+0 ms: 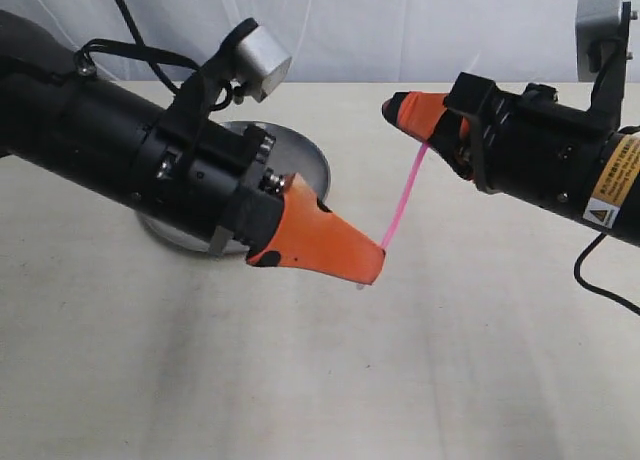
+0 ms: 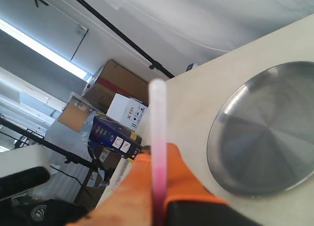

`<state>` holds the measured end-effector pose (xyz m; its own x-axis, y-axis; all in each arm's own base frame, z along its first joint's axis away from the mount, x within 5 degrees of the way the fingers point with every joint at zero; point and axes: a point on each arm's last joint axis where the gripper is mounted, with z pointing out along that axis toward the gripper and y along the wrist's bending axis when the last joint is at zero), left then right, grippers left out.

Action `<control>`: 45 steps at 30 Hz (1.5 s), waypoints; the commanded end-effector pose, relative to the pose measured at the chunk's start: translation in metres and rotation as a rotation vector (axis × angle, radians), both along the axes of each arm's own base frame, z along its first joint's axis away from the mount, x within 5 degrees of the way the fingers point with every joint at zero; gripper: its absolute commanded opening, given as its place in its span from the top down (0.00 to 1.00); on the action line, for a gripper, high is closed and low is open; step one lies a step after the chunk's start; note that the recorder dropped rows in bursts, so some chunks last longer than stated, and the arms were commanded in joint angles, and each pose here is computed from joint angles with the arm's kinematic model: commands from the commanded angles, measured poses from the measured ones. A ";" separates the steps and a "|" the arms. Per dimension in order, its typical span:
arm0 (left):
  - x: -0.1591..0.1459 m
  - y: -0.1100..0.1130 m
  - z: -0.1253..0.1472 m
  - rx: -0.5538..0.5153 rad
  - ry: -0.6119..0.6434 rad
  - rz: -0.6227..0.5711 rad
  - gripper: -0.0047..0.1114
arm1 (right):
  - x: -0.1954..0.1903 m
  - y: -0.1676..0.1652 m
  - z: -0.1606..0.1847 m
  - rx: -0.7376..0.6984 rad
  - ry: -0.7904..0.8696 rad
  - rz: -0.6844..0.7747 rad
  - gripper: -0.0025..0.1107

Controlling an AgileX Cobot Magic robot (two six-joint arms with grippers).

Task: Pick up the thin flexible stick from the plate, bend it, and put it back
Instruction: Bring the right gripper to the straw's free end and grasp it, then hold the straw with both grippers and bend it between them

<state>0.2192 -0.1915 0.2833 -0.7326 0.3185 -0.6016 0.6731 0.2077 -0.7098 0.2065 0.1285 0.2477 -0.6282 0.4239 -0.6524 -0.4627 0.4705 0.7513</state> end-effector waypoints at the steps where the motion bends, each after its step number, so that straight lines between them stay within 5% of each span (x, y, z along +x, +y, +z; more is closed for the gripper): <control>1: 0.005 -0.003 0.011 -0.102 -0.001 0.069 0.96 | -0.004 0.002 -0.005 -0.074 -0.028 0.051 0.98; 15: 0.012 -0.004 0.014 -0.129 -0.039 0.139 0.96 | -0.004 0.003 -0.008 -0.103 -0.019 0.050 0.98; 23: 0.014 0.004 -0.006 0.100 -0.045 0.164 0.96 | -0.002 0.000 -0.003 -0.047 -0.007 0.001 0.98; 26: 0.017 0.004 -0.007 0.110 -0.032 0.200 0.95 | -0.004 0.001 0.002 -0.024 -0.032 0.009 0.98; 36: 0.014 0.003 -0.006 0.099 -0.011 0.178 0.53 | -0.007 0.003 0.010 0.062 -0.066 0.051 0.99; 41: 0.010 -0.001 -0.006 0.103 -0.013 0.151 0.56 | -0.007 0.003 0.013 0.098 -0.071 0.048 0.99; 45: 0.005 -0.008 -0.008 0.123 -0.029 0.123 0.81 | -0.007 0.003 0.016 0.128 -0.079 0.051 0.99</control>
<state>0.2289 -0.1946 0.2742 -0.7664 0.2747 -0.5806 0.6410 0.3849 -0.6641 0.2011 0.1326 0.2591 -0.6088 0.4554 -0.6496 -0.5300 0.3759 0.7601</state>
